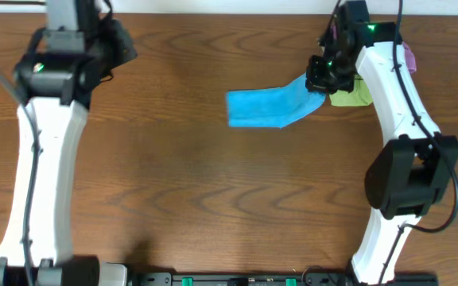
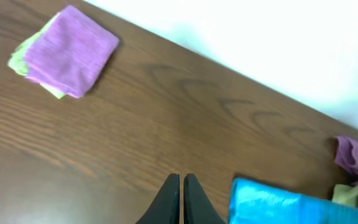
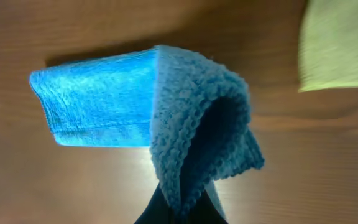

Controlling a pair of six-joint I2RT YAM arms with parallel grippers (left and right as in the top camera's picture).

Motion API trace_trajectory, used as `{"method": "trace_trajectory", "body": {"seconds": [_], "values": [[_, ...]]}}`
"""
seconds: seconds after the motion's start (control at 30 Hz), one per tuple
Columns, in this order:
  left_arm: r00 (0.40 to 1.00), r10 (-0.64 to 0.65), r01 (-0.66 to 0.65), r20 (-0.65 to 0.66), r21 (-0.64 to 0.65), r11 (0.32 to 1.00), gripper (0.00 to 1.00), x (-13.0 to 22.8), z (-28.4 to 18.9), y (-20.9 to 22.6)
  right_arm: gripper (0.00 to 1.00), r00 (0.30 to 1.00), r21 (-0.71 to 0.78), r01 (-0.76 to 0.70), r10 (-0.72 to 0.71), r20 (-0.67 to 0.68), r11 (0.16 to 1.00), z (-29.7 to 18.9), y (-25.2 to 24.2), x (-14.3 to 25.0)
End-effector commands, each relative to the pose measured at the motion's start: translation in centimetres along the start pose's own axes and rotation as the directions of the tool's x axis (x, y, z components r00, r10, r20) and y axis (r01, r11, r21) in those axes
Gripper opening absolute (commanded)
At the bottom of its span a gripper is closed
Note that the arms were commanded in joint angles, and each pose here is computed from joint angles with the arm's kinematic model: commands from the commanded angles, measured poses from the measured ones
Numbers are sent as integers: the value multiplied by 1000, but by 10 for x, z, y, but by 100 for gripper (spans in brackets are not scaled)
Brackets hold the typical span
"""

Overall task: Fold the cloth
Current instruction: 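Grasp the strip's right end with the right gripper and fold it leftward, then press the folded blue cloth down and release with the right gripper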

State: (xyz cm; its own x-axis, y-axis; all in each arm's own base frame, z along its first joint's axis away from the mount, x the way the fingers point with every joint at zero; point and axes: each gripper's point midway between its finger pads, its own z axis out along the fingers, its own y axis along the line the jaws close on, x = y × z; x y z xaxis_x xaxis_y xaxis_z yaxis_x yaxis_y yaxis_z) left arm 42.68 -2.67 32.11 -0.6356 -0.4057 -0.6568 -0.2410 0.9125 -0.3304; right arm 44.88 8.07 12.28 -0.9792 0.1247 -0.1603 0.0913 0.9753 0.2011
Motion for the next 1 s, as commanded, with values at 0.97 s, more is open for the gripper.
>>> {"method": "trace_trajectory", "body": {"seconds": [0.97], "values": [[999,9,-9,-41,2,1000,6,13,-16,3,22,916,84,402,-399,-46,912,97,136,54]]}}
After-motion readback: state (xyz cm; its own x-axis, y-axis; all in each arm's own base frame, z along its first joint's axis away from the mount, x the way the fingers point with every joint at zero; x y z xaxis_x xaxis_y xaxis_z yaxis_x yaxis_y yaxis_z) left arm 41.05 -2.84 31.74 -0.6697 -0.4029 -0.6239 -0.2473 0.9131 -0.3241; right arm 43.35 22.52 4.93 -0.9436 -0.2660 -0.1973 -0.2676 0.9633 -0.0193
